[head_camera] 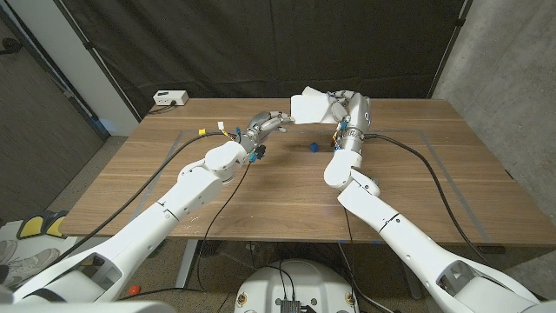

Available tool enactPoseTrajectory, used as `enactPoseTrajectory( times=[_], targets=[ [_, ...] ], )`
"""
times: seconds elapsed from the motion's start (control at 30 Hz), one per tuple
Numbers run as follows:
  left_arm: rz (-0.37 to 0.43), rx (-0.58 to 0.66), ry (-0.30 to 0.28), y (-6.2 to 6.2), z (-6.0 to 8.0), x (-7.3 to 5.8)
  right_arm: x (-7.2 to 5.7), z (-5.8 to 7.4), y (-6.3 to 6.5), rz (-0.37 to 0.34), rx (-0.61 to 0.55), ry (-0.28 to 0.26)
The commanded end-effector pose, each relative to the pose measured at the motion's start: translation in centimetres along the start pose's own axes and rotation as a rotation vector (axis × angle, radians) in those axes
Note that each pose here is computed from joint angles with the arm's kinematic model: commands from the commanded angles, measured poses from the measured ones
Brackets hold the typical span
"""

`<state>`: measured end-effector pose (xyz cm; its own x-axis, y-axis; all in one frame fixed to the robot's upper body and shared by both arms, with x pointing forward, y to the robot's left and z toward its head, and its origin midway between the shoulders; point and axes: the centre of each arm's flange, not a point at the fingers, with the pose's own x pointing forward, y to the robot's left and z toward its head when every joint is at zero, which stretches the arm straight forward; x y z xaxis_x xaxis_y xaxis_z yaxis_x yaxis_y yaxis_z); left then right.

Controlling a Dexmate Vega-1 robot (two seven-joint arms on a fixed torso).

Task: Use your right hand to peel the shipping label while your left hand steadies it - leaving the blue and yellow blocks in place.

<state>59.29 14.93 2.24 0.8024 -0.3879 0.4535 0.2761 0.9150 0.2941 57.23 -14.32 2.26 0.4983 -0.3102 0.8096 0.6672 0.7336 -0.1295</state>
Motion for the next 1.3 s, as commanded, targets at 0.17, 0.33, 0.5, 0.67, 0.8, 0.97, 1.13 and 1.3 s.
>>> enactPoseTrajectory(
  times=[0.17, 0.33, 0.5, 0.67, 0.8, 0.97, 1.13, 1.3],
  targets=[
    [-0.003, -0.010, -0.006, 0.4, 0.0, -0.2, 0.1, -0.2, 0.0, -0.005, 0.002, 0.053],
    [-0.008, -0.013, -0.011, 0.5, 0.0, -0.1, 0.0, -0.1, 0.2, 0.002, 0.005, 0.051],
    [-0.008, -0.015, -0.009, 0.6, 0.0, -0.1, 0.1, -0.1, 0.4, 0.008, 0.019, 0.055],
    [-0.008, -0.027, -0.003, 0.9, -0.1, 0.0, 0.2, -0.2, 0.5, 0.031, 0.054, 0.061],
    [-0.007, -0.028, -0.003, 1.0, -0.1, 0.1, 0.4, -0.3, 0.7, 0.069, 0.093, 0.070],
    [-0.004, -0.043, -0.006, 1.2, -0.2, 0.1, 0.5, -0.1, 0.7, 0.090, 0.075, 0.070],
    [0.005, -0.087, -0.009, 1.3, -0.5, 0.0, 0.5, -0.1, 0.8, 0.106, 0.098, 0.066],
    [0.014, -0.048, -0.033, 1.4, -0.6, -0.5, 0.6, -0.3, 0.8, 0.165, 0.118, 0.061]
  ],
)
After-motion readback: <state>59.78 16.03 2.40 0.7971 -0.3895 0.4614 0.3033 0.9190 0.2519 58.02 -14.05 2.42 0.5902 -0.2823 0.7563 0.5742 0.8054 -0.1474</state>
